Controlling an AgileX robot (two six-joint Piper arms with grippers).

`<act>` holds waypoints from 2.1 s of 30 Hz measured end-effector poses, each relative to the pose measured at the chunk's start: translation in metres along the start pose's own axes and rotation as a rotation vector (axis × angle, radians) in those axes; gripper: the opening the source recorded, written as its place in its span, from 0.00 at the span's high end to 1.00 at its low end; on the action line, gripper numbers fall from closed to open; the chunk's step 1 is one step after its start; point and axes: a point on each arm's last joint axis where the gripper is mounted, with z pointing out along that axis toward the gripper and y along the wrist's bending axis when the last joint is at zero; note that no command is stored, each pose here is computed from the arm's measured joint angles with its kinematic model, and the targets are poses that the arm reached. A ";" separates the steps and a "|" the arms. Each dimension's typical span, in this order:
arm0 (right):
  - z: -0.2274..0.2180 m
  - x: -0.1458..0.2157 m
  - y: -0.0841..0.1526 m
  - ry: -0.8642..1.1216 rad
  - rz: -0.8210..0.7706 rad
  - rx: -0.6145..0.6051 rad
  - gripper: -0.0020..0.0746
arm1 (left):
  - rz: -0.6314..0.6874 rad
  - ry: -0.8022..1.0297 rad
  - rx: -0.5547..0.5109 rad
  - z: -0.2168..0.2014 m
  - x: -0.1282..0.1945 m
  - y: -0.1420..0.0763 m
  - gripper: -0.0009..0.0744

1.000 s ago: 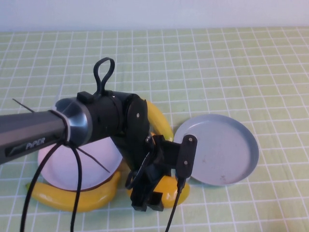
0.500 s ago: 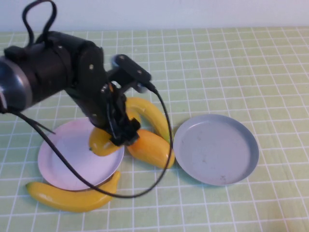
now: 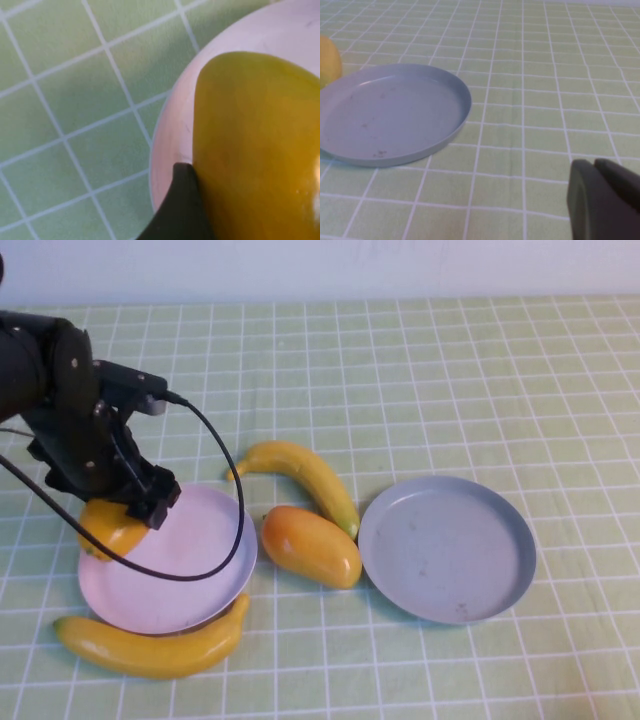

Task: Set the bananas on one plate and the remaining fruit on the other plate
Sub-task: Put one type of fruit in the left plate

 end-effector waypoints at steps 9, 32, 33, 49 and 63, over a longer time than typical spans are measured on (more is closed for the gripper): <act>0.000 0.000 0.000 0.000 0.000 0.000 1.00 | -0.005 0.057 0.012 0.022 0.000 -0.001 0.27; 0.000 0.000 0.000 0.000 0.000 0.000 1.00 | 0.398 -0.234 0.075 -0.074 -0.038 -0.030 0.22; 0.000 0.000 0.000 0.000 0.000 0.000 1.00 | 0.447 -0.251 0.105 -0.077 -0.039 -0.039 0.22; 0.000 0.000 0.000 0.000 0.000 0.000 1.00 | 1.371 -0.203 0.272 -0.028 -0.039 -0.164 0.27; 0.000 0.000 0.000 0.000 0.000 0.000 1.00 | 1.472 -0.114 0.247 0.019 -0.043 -0.168 0.27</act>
